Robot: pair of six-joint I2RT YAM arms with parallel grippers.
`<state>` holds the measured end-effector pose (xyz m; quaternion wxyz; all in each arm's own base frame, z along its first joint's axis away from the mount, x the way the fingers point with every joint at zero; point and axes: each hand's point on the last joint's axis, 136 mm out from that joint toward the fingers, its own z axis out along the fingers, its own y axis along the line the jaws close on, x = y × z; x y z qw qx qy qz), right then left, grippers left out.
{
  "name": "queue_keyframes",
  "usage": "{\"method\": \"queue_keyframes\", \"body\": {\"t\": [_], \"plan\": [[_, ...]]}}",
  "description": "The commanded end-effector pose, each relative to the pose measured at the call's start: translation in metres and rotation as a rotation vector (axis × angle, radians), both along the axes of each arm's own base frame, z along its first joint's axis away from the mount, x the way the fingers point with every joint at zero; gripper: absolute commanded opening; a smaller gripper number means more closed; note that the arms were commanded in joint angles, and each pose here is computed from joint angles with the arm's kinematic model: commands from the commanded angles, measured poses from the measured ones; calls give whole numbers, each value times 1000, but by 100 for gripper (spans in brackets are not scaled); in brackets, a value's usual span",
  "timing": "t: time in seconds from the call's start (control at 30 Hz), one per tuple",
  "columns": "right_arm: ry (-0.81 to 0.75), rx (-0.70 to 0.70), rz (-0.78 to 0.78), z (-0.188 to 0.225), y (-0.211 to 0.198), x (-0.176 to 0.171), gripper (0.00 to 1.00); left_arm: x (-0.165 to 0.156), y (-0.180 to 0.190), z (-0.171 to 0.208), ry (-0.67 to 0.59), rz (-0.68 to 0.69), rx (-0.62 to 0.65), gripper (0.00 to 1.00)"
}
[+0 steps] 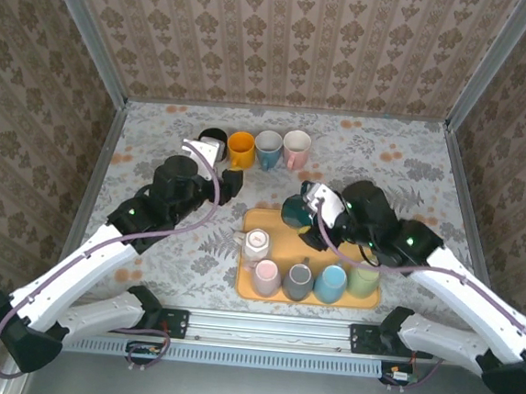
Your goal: Turn the mug right side up
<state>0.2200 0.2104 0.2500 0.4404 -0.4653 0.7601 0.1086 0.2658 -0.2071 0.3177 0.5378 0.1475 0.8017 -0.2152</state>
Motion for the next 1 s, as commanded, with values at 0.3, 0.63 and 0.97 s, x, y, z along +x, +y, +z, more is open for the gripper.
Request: {"method": "queue_keyframes", "body": {"t": [0.3, 0.63, 0.97], "plan": [[-564, -158, 295, 47, 3, -7, 33, -36, -24, 21, 199, -183, -228, 66], [-940, -720, 449, 34, -8, 20, 40, -50, -64, 21, 734, -307, -671, 55], [-960, -802, 558, 22, -1, 18, 39, -59, -95, -3, 1030, -403, -834, 47]]}}
